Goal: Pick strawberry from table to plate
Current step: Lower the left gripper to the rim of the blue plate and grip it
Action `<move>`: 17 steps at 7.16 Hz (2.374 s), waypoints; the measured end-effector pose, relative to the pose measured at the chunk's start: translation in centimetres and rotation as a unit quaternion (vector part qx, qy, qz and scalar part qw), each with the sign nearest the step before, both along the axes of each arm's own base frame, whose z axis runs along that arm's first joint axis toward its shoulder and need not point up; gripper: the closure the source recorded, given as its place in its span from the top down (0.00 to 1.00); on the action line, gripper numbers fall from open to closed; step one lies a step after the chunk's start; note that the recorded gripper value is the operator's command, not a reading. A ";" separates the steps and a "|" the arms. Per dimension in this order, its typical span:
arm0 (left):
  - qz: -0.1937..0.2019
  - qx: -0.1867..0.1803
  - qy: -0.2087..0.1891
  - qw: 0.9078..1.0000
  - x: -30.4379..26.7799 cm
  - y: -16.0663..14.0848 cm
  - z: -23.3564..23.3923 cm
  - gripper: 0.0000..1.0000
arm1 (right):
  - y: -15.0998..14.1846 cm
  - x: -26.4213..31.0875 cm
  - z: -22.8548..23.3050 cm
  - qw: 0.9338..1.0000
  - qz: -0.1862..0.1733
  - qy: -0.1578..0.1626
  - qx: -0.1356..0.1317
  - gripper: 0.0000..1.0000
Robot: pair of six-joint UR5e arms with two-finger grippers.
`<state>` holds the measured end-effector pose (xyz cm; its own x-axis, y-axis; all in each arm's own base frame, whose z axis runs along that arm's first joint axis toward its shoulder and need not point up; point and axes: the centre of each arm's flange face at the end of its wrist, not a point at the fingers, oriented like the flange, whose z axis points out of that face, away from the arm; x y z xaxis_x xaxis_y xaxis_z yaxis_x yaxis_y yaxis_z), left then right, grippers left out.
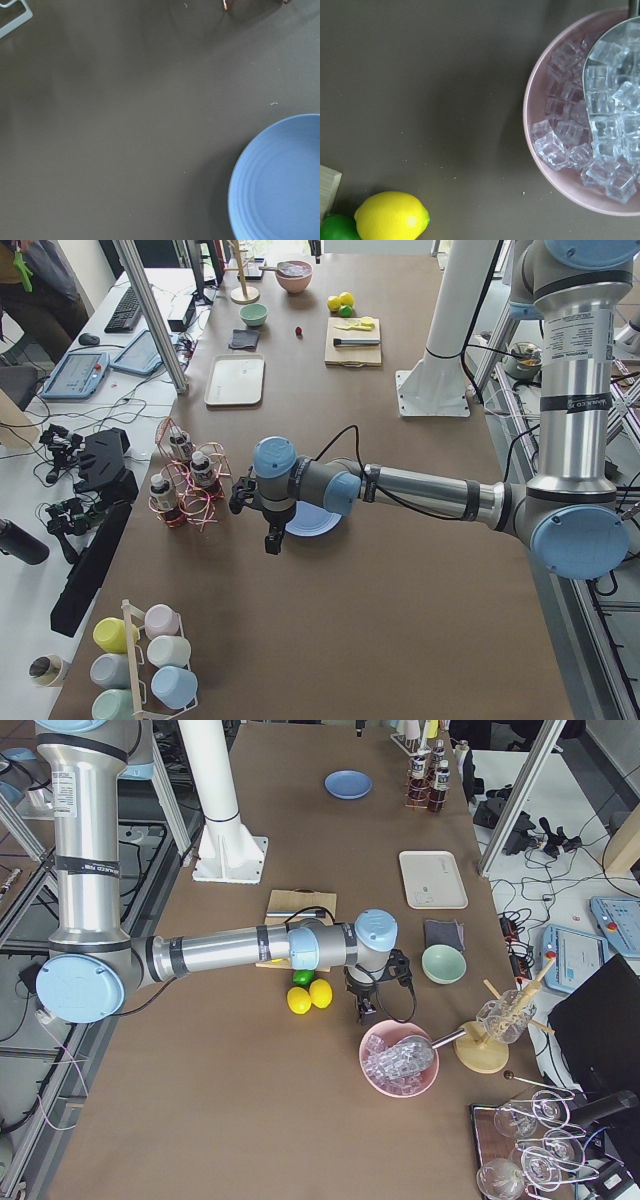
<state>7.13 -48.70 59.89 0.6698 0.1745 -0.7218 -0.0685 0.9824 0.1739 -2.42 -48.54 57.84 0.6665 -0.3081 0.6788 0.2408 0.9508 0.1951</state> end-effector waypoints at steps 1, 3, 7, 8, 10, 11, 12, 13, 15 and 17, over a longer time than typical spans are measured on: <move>0.004 0.000 0.007 1.000 2.1 -0.4 1.4 0.81 | 0.0 -0.1 -0.1 1.000 -0.001 -0.005 -0.001 1.00; 0.004 -0.006 0.021 1.000 5.7 -0.9 2.8 0.69 | 0.1 -0.3 -0.2 1.000 -0.003 -0.015 -0.004 1.00; 0.014 -0.024 0.027 0.999 10.1 -1.4 2.8 0.58 | 0.2 -0.6 -0.1 1.000 -0.005 -0.016 -0.005 1.00; 0.018 -0.025 0.028 0.999 10.7 -1.3 2.7 0.58 | 0.2 -0.6 -0.1 1.000 -0.006 -0.016 -0.005 1.00; 0.024 -0.027 0.027 0.999 11.5 -1.2 2.8 0.58 | 0.2 -0.6 0.0 1.000 -0.006 -0.016 -0.006 1.00; 0.025 -0.029 0.026 0.999 11.6 -1.3 3.2 0.56 | 0.2 -0.7 0.1 1.000 -0.006 -0.016 -0.007 1.00; 0.026 -0.030 0.027 0.999 11.7 -1.4 3.6 0.51 | 0.2 -0.7 0.1 1.000 -0.006 -0.016 -0.007 1.00; 0.027 -0.030 0.028 0.999 11.7 -1.4 4.0 0.45 | 0.2 -0.7 0.1 1.000 -0.007 -0.016 -0.007 1.00; 0.028 -0.029 0.030 0.999 11.8 -1.4 4.2 0.44 | 0.2 -0.7 -0.1 1.000 -0.007 -0.016 -0.006 1.00; 0.033 -0.032 0.036 0.998 12.0 -1.2 4.1 0.44 | 0.2 -0.8 -0.2 1.000 -0.007 -0.017 -0.004 1.00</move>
